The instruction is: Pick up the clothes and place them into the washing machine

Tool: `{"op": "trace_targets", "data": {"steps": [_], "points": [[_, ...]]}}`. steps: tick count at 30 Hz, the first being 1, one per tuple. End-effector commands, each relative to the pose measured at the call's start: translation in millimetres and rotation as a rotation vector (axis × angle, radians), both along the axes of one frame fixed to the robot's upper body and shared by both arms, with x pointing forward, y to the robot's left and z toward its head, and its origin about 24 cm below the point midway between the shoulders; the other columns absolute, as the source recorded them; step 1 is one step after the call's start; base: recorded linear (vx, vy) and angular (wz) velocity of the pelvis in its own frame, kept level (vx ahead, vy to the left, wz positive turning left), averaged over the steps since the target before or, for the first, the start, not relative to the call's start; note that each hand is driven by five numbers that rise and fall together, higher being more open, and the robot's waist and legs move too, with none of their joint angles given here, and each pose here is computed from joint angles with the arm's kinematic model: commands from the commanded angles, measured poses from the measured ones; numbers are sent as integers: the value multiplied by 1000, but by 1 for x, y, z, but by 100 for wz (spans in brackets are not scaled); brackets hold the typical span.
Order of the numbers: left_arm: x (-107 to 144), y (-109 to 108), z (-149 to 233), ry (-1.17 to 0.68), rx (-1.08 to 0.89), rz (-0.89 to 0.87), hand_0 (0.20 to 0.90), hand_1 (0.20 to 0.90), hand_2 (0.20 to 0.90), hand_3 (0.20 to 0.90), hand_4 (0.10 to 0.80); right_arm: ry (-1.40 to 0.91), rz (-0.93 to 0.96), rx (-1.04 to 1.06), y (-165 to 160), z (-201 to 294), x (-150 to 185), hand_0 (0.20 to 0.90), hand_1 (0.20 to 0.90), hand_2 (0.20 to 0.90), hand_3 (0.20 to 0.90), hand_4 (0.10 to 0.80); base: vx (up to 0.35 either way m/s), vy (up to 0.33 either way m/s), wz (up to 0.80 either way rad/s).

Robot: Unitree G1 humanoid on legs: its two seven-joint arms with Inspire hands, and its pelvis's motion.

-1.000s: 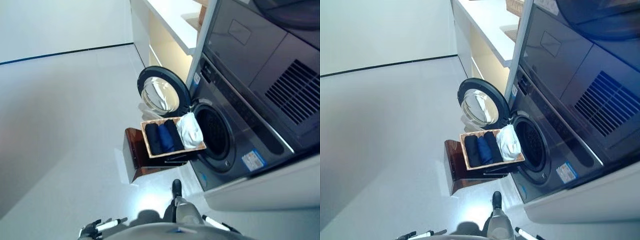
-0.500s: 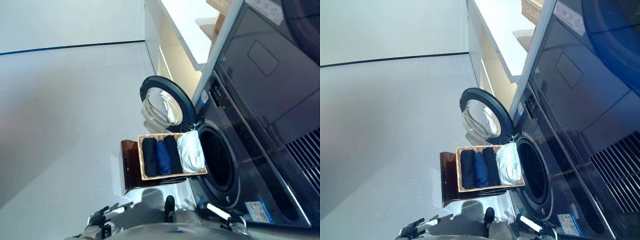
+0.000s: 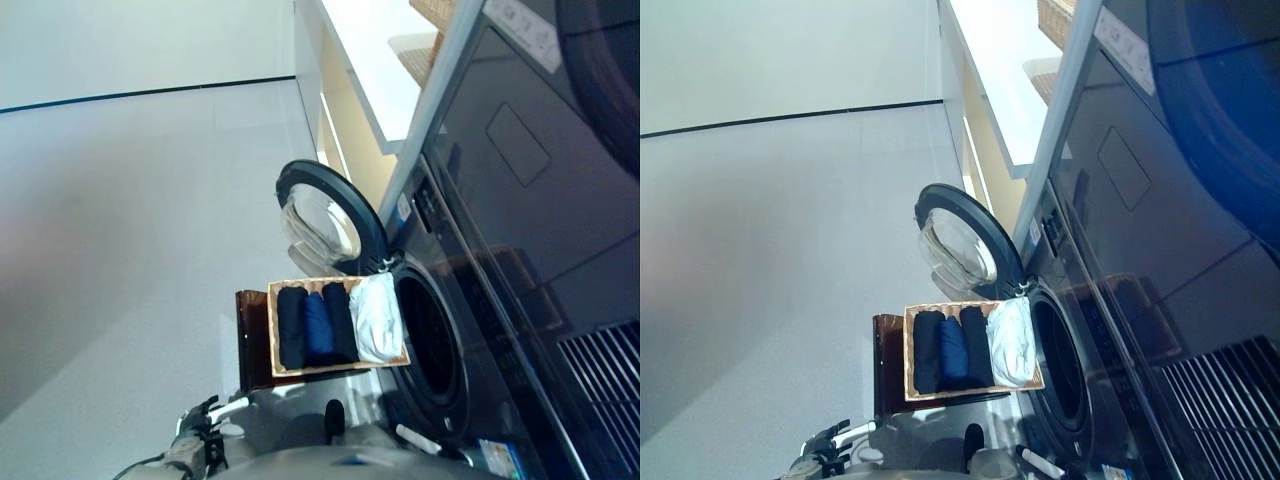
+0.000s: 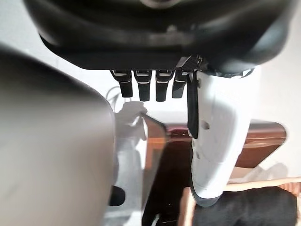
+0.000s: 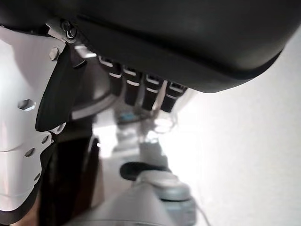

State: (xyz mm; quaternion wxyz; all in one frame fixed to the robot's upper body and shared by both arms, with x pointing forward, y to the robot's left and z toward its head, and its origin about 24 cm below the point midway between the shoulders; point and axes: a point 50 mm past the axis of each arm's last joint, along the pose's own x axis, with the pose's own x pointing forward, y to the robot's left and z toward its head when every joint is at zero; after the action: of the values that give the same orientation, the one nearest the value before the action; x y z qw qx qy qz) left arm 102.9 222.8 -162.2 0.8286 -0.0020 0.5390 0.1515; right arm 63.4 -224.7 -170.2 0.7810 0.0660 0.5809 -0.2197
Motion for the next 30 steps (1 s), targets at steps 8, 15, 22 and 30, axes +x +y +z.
{"op": "trace_targets", "data": {"steps": [8,15,22,30], "points": [[-45,16,-4,95,47,41,900,900,900,900,800,-40,-60,-162,-44,13,6,900,900,900,900,800,223,66,-66],[-34,20,-2,56,64,48,900,900,900,900,800,-64,-39,-134,-34,12,18,900,900,900,900,800,190,114,-21],[-28,20,-1,42,70,27,900,900,900,900,800,-106,-15,-126,-29,14,32,900,900,900,900,800,110,60,-17],[-30,20,-1,46,69,23,900,900,900,900,800,-116,-15,-135,-33,16,36,900,900,900,900,800,80,59,-5]]}}
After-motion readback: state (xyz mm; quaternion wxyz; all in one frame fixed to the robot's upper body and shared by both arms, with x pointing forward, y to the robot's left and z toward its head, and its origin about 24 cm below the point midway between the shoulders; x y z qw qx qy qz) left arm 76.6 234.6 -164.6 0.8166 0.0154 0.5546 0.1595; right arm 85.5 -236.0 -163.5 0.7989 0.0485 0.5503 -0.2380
